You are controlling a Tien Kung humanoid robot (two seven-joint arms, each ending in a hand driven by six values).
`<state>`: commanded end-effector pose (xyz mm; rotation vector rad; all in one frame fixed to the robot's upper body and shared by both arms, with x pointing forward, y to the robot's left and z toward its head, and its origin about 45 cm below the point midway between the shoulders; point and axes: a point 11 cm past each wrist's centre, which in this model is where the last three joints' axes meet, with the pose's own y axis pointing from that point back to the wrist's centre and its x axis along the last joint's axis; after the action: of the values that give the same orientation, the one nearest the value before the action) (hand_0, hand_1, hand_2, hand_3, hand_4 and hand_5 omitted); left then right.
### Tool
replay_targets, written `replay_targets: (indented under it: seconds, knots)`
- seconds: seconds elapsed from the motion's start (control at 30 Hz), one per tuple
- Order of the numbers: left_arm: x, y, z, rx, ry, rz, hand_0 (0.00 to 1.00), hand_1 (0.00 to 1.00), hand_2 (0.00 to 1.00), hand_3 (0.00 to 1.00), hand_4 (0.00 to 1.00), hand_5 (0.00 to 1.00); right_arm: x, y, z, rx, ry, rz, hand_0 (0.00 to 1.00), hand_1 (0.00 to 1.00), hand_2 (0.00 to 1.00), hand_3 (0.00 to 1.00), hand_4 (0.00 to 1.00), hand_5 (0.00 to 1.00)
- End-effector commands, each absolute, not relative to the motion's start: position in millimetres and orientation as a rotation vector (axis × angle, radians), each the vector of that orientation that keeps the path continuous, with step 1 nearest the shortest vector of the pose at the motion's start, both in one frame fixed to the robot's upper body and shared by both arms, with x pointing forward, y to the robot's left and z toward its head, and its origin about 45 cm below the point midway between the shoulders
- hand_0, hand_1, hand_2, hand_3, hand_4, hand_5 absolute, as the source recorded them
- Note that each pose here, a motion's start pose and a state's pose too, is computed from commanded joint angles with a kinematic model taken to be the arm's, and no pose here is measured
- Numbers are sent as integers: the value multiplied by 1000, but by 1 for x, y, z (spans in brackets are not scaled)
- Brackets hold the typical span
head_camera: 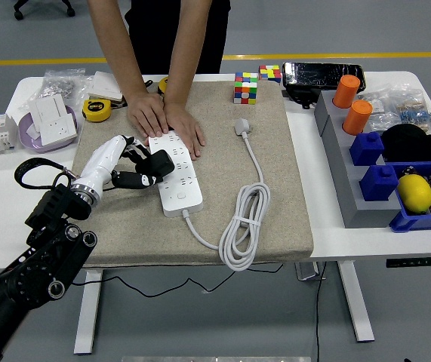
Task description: Pick up the plug,place it near the board,insert it into the board,press the button
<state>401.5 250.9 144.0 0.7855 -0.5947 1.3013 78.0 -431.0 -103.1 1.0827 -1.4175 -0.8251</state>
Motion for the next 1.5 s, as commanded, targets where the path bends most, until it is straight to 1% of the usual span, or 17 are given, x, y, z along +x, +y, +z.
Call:
replay_targets:
  seconds: [0.43, 0.77, 1.03, 1.07, 1.23, 1.27, 1.43, 1.47, 1.5]
  knots:
    - [407, 257, 143, 812, -653, 1311, 611, 507, 356, 463, 734, 2, 77, -431, -103, 1082, -1419, -826, 810, 753, 749, 775, 998, 971]
    - [411, 254, 144, 830, -697, 1275, 602, 508, 357, 464, 740, 2, 79, -432, -103, 1083, -1424, -825, 809, 749, 747, 774, 998, 971]
    - [423, 251, 159, 846, -823, 1209, 600, 510, 360, 467, 731, 2, 81, -434, -101, 1081, -1429, -822, 810, 749, 747, 774, 998, 970]
    - [424, 251, 161, 857, -844, 1196, 590, 512, 362, 462, 701, 2, 81, -434, -101, 1081, -1430, -822, 809, 749, 747, 773, 998, 971]
    - [428, 253, 164, 904, -907, 1148, 590, 512, 362, 462, 701, 2, 83, -435, -101, 1081, -1433, -820, 809, 749, 747, 773, 998, 971]
    - [428, 254, 163, 910, -908, 1143, 589, 520, 370, 460, 647, 2, 83, -435, -101, 1080, -1433, -820, 810, 749, 745, 773, 998, 974]
    - [429, 256, 163, 922, -903, 1136, 589, 520, 370, 460, 647, 2, 82, -435, -101, 1079, -1432, -822, 810, 749, 745, 773, 998, 974]
    - [429, 256, 163, 922, -901, 1137, 590, 523, 372, 459, 612, 2, 82, -435, -101, 1080, -1432, -821, 810, 748, 745, 773, 998, 976]
    - [429, 256, 163, 922, -897, 1136, 590, 523, 372, 459, 612, 2, 83, -435, -101, 1081, -1433, -821, 810, 748, 745, 773, 998, 976]
